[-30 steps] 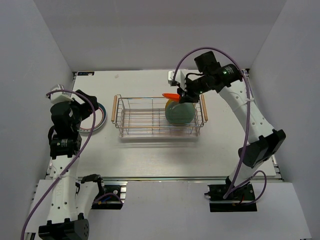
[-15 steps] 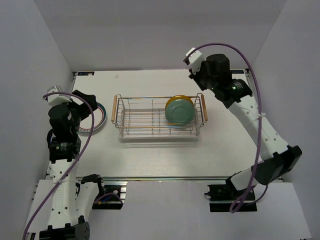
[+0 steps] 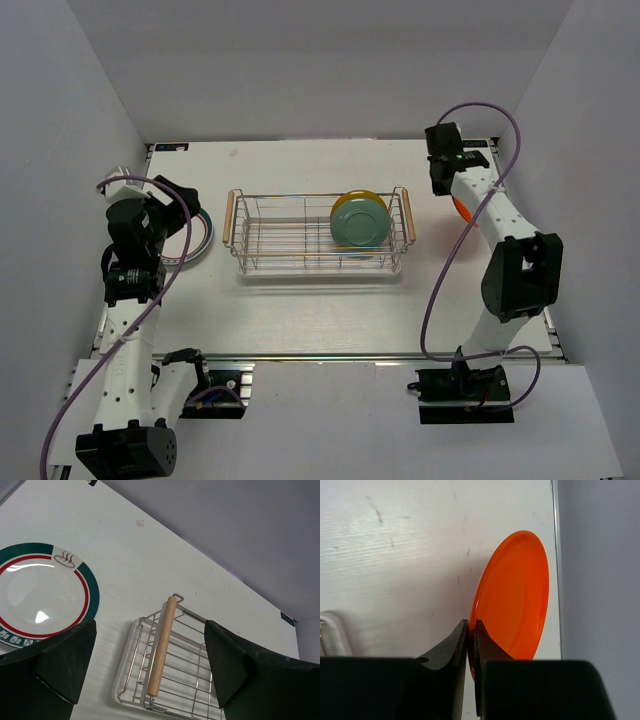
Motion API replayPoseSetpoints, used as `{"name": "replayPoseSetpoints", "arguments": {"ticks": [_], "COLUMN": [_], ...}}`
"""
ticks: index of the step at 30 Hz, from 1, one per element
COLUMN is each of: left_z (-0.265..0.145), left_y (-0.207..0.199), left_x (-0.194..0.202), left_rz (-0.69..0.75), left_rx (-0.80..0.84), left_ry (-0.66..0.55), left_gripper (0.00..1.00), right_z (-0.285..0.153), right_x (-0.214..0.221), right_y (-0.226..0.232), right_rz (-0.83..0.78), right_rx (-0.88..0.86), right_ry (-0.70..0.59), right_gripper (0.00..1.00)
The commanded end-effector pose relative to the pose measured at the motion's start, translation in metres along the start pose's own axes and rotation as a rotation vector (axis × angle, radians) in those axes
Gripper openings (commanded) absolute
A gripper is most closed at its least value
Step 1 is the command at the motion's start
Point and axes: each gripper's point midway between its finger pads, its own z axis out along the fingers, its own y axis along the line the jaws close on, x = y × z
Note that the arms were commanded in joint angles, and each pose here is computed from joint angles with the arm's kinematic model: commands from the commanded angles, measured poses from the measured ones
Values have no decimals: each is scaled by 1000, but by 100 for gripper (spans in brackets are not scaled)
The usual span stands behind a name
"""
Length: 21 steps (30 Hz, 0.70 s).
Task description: Unload the plates from the dish rack
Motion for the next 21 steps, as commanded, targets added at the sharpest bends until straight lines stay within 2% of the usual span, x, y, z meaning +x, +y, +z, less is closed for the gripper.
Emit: {"name": "replayPoseSetpoints", "arguments": {"ticks": [1, 8, 13, 18, 19, 21], "left_z": [4, 5, 4, 5, 6, 6], "left_y": [-1, 6, 7, 6, 6, 7], "left_x": [4, 6, 8, 11, 12, 11], "left_rz": [-6, 4, 9, 3, 3, 3], "left_rx": [23, -10, -3, 12, 11, 2], "left_ry": [4, 7, 1, 1, 6, 6], "left_gripper": [98, 98, 98, 98, 98, 98], "right_z": [19, 69, 80, 89, 88, 88], "right_x": [30, 83, 87, 90, 90, 90], "right_y": [-2, 21, 31, 47, 49, 52], "right_rz": [112, 147, 211, 213, 214, 215], "right_rx": [16, -67, -136, -201, -206, -221], "right_ry": [101, 284, 295, 330, 335, 341], "right_gripper": [0, 0, 0, 15, 23, 28]}}
